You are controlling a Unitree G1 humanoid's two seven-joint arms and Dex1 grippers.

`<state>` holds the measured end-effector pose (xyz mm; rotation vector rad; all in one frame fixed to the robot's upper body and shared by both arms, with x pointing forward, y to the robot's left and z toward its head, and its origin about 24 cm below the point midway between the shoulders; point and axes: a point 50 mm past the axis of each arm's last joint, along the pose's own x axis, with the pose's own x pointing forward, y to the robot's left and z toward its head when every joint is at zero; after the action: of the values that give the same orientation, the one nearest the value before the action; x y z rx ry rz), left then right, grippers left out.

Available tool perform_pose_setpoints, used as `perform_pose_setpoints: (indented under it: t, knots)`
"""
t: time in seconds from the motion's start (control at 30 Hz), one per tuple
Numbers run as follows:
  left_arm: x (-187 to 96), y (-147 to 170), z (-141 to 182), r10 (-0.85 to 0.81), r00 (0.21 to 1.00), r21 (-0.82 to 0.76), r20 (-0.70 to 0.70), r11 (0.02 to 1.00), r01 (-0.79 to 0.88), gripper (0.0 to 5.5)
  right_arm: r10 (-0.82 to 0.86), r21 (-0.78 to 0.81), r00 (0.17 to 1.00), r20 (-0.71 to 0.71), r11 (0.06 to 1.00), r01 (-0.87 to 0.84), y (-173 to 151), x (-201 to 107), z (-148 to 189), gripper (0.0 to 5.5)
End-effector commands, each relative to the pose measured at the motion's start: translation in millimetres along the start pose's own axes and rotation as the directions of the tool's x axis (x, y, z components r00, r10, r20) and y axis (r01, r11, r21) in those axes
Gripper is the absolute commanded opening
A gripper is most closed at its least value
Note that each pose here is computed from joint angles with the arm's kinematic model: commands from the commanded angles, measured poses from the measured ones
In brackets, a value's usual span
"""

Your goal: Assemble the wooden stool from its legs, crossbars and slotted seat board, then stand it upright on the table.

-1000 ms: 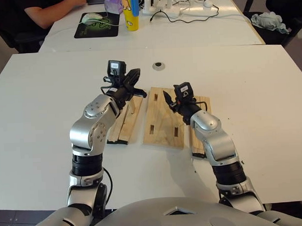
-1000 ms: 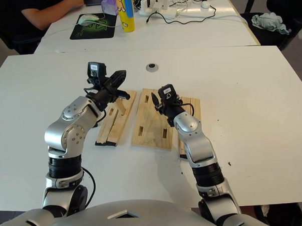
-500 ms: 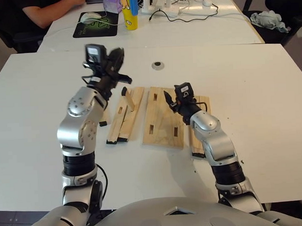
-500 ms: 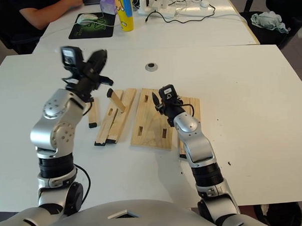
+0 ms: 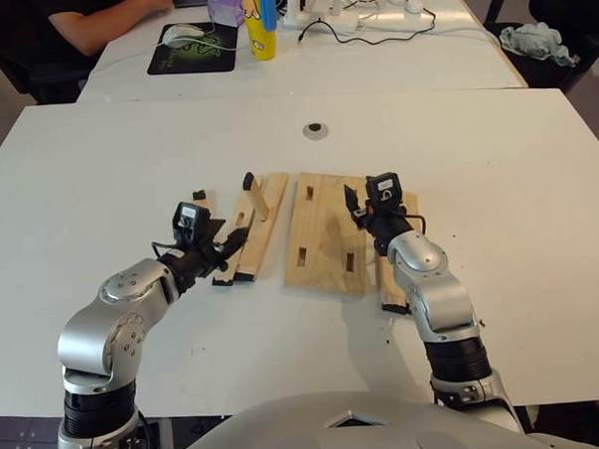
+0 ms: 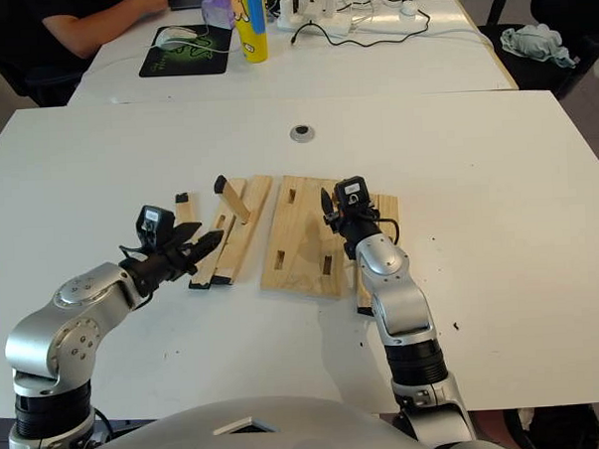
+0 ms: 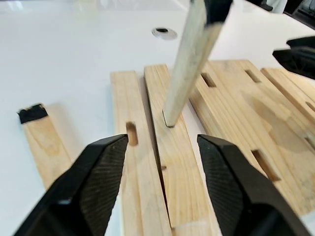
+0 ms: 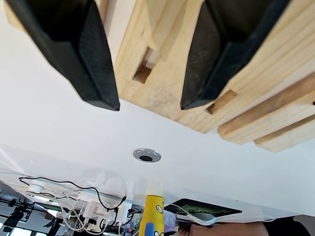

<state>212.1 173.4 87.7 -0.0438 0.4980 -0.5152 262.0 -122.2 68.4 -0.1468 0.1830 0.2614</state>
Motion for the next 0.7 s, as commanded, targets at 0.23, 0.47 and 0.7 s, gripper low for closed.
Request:
perform_pose_setpoints:
  t: [0.23,0.47,0.7]
  knots:
    - [22.5,-23.8,-0.6,-0.086,0.996,-0.027,-0.034,0.996,0.085,3.58,0.010,-0.005,1.000,-0.001,1.000,-0.010,0.6,1.6,1.6,2.29]
    - [32.6,-22.6,-6.5,0.023,0.998,-0.062,-0.053,0.998,-0.026,3.58,0.031,-0.014,1.000,0.000,0.999,-0.031,0.1,4.3,4.5,2.29]
    - [35.5,-28.2,-17.2,0.037,0.995,-0.161,-0.091,0.986,-0.051,3.58,0.048,-0.018,0.999,0.000,0.999,-0.048,1.3,6.3,6.5,2.29]
